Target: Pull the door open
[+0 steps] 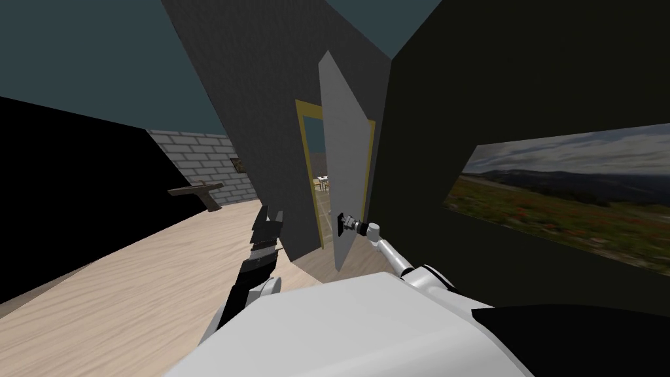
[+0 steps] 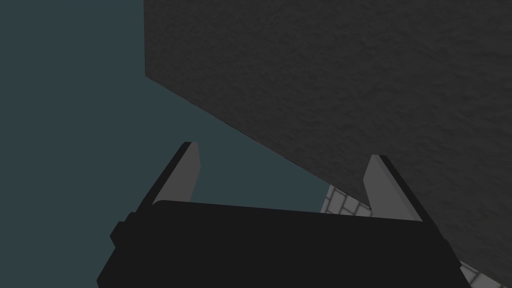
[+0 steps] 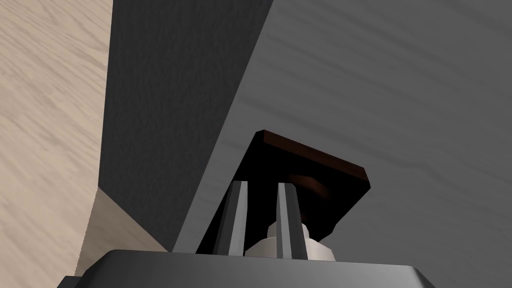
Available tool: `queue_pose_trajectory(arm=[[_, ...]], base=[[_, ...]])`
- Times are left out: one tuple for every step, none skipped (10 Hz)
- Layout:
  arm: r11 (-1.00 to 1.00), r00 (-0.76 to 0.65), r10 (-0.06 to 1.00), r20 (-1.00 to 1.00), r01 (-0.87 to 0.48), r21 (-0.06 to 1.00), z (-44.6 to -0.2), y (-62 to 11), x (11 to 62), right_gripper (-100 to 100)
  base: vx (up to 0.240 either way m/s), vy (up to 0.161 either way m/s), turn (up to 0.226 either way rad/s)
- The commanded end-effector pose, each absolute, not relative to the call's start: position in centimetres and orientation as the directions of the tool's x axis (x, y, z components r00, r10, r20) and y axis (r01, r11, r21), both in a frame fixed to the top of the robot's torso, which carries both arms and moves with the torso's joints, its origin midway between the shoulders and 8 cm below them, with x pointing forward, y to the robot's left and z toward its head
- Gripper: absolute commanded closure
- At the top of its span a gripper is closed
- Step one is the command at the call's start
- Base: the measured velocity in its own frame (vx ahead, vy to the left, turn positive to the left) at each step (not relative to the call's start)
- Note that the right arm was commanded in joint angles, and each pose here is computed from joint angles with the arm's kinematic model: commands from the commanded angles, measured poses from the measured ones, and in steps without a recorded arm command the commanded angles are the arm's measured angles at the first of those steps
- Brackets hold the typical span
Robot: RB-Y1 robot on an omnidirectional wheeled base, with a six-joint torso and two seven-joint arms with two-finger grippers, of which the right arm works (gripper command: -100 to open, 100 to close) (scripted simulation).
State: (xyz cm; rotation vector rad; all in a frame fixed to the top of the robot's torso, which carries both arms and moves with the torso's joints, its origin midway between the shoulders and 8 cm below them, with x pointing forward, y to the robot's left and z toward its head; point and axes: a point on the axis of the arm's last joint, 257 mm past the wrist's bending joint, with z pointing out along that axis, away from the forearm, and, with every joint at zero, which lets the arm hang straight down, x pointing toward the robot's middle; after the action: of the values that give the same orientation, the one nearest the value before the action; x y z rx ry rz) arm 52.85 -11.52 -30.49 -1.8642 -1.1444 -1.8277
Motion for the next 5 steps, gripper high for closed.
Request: queue_pose_trajectory(arm=[[-0.642,-0.070,0.339,0.938,0.712,0.285,-32.90,-11.52,51.29,100],[-0.642,-0.070,0.339,0.938,0.712,0.285,-32.90,-11.52,51.29,100],[-0.642,-0.070,0.339,0.938,0.712,0.285,-32.90,-11.52,51.29,100],[-0.639,-0.085,0.337,0.938,0.710,0.294,-32.24,-11.29,51.44,100],[-0.642,-0.070,0.339,0.938,0.712,0.285,-32.90,-11.52,51.29,100]], base=[[-0.002,0.002,-0.020],[0.000,0.000,0.000],[0.008,0.002,0.007],[0.000,0.000,0.000],[0.000,0.000,0.000]])
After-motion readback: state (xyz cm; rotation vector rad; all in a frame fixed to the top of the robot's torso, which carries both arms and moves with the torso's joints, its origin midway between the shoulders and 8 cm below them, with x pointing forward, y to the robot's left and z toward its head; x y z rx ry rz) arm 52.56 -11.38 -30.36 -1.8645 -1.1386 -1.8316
